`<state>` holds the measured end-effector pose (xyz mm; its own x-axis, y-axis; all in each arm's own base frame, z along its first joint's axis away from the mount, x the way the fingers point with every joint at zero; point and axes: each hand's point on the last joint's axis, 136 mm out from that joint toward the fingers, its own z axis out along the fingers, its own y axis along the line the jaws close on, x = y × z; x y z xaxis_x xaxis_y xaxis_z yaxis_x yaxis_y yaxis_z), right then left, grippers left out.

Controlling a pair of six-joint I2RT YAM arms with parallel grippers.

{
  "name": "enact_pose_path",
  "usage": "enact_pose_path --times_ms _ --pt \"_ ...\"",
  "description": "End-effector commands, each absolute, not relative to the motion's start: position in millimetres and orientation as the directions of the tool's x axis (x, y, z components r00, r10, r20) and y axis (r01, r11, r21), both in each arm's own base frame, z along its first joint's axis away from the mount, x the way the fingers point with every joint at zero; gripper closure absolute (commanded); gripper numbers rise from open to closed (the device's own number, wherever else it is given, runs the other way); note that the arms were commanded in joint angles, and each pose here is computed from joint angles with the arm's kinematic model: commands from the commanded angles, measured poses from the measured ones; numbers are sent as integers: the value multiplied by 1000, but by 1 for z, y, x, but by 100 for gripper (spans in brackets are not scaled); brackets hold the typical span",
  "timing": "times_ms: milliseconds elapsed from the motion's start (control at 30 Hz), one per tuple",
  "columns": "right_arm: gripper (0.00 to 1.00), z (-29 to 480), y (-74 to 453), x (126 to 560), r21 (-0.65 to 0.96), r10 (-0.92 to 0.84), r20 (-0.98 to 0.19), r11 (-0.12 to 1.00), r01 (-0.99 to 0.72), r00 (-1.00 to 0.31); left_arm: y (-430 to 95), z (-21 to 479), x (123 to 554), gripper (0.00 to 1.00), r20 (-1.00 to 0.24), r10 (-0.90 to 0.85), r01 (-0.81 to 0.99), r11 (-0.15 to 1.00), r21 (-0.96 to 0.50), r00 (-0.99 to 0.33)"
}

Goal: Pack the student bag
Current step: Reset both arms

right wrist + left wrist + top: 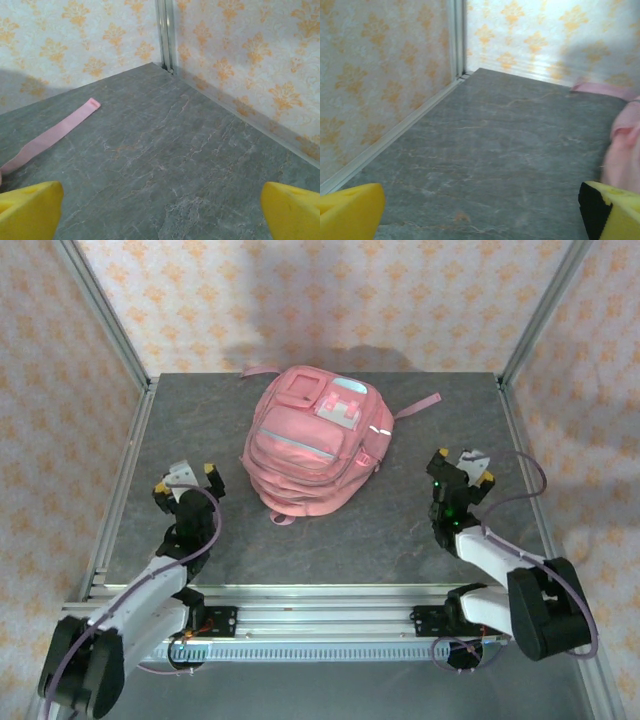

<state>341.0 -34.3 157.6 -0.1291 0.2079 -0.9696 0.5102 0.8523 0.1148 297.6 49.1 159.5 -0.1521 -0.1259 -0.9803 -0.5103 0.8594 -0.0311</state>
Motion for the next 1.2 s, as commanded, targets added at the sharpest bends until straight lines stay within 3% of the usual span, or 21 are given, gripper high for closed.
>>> enact_pose_path --times_ms 0,333,433,533,633,700,800,1167 --pt "0 172 -37 343 178 197 -980 850 497 14 60 169 304 1 -992 -121 -544 834 -90 -21" --pt "0 150 -25 339 121 115 -993 938 326 38 47 163 333 0 -997 -7 -449 892 -40 74" --pt "0 138 -26 349 152 155 -988 954 258 7 44 155 334 0 -999 -38 -403 914 -50 37" --pt "0 124 -30 368 151 183 -978 950 274 -97 46 157 332 0 -994 -19 -385 921 -58 104" --pt "0 125 -31 368 154 184 -979 950 271 -89 48 143 346 0 -998 -64 -401 914 -57 -3" --pt "0 128 -31 368 157 182 -981 951 267 -73 54 149 345 0 -998 -52 -429 901 -67 47" --pt "0 126 -31 368 156 184 -980 950 269 -81 54 142 348 0 -998 -69 -429 901 -62 -1" --pt "0 126 -30 369 158 185 -979 954 255 -87 57 144 349 0 -998 -69 -427 902 -68 12"
